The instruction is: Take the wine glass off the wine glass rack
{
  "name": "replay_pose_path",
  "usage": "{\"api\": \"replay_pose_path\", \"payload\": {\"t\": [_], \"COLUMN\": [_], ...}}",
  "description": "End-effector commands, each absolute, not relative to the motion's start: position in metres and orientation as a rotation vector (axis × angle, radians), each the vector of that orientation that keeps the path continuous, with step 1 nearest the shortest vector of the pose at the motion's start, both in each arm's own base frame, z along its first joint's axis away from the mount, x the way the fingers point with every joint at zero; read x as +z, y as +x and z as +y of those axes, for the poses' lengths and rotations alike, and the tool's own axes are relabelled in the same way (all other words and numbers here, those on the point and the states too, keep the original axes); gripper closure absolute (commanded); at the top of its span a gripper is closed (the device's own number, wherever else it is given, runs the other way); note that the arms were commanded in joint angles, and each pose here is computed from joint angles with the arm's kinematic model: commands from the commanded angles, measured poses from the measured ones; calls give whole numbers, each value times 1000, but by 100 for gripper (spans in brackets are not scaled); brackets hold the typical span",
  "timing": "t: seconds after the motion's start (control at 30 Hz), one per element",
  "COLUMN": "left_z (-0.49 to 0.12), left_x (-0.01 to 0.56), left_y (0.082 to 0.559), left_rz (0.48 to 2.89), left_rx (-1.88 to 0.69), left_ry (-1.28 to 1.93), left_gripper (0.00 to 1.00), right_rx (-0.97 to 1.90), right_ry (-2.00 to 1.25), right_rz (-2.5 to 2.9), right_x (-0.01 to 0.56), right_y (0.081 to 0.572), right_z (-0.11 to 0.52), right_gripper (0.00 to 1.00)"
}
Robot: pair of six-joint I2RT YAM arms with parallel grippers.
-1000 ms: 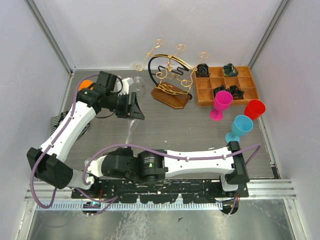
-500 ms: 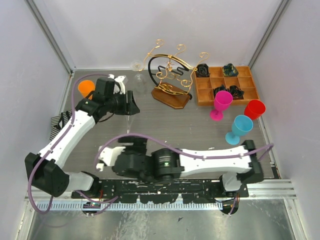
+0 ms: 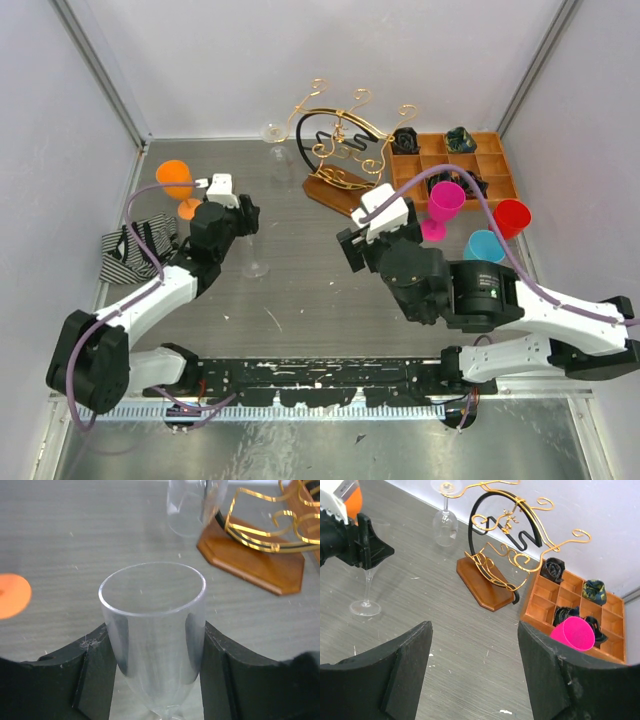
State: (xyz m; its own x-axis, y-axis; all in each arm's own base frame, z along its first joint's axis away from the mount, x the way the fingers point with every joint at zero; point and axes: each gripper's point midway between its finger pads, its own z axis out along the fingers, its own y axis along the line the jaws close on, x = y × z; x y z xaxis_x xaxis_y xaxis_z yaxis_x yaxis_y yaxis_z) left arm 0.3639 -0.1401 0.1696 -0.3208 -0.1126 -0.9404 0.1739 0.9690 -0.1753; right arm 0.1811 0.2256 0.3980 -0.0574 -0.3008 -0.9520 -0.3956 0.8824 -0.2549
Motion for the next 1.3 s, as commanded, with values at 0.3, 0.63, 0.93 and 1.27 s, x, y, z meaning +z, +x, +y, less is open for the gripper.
{"api": "replay_pose_path", "payload": {"t": [0.3,0.63,0.93,1.27], "left_z": [-104,-106,-107,-101], "left_x": [243,207,192,180], "left_y": [403,400,400,393], "left_rz": [1371,1348,1369,1394], "left_rx": [134,253,229,249], "left_ry": [-129,-232,-251,-256], "left_gripper": [71,63,44,22], "right_rx": [49,-1,-16,-14], "right_ry": [-354,-336,-335,-359], "right_rz": [1671,1654,1652,1661], "right_x": [396,399,400,393], "right_y": [199,205,209,213], "right_z": [188,169,166,174], "right_gripper": [27,27,28,28]}}
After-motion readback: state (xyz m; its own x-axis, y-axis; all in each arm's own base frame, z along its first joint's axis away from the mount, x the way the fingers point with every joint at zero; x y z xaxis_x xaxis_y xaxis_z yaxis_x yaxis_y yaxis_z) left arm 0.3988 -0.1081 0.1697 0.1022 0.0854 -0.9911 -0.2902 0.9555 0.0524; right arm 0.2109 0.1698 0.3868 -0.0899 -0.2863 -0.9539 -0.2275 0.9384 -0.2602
